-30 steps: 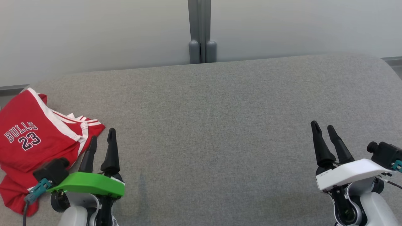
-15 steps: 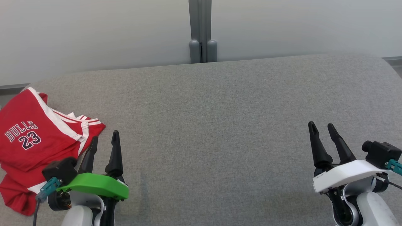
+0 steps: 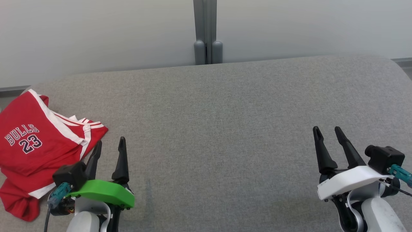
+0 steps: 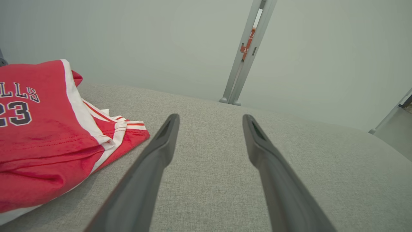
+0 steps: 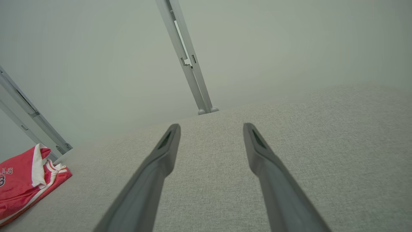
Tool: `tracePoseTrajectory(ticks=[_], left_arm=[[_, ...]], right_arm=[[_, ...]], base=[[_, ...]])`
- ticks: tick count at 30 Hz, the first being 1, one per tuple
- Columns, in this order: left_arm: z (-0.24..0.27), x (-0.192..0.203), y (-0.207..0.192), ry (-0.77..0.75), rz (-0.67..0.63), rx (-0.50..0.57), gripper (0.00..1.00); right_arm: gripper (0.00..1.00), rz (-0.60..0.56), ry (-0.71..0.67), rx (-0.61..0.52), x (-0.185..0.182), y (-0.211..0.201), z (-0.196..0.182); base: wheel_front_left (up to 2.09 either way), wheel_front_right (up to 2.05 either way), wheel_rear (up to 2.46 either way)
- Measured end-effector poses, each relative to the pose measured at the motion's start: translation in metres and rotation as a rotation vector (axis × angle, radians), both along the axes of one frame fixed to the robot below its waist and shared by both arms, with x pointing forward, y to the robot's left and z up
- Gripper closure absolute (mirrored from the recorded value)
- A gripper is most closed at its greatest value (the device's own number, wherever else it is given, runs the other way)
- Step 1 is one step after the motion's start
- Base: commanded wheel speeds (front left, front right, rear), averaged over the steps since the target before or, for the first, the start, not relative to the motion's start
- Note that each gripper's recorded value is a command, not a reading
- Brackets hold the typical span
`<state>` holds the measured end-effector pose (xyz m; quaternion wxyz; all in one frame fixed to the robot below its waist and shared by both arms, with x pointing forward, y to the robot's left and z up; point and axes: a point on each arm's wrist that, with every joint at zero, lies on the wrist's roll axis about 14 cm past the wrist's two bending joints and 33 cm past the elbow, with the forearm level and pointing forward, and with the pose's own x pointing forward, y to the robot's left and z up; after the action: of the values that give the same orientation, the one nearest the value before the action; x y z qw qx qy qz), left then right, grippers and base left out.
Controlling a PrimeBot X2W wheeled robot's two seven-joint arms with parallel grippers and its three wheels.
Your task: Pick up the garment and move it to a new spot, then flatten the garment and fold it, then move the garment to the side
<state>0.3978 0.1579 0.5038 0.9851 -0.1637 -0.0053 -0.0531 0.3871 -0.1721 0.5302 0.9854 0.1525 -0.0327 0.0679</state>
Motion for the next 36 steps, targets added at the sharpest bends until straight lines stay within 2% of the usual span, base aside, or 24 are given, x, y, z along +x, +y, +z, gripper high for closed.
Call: tracePoseTrajectory(ticks=[18, 36], left_arm=[[-0.008, 0.000, -0.005, -0.004, -0.023, 0.129, 0.00], [-0.012, -0.001, -0.004, -0.015, -0.029, 0.227, 0.00]], right_arm=[[0.00, -0.001, -0.015, -0.108, -0.001, 0.003, -0.002], [0.00, 0.000, -0.022, -0.171, -0.004, 0.008, -0.006]], base=[[0.00, 0.00, 0.00], [0.00, 0.00, 0.00]])
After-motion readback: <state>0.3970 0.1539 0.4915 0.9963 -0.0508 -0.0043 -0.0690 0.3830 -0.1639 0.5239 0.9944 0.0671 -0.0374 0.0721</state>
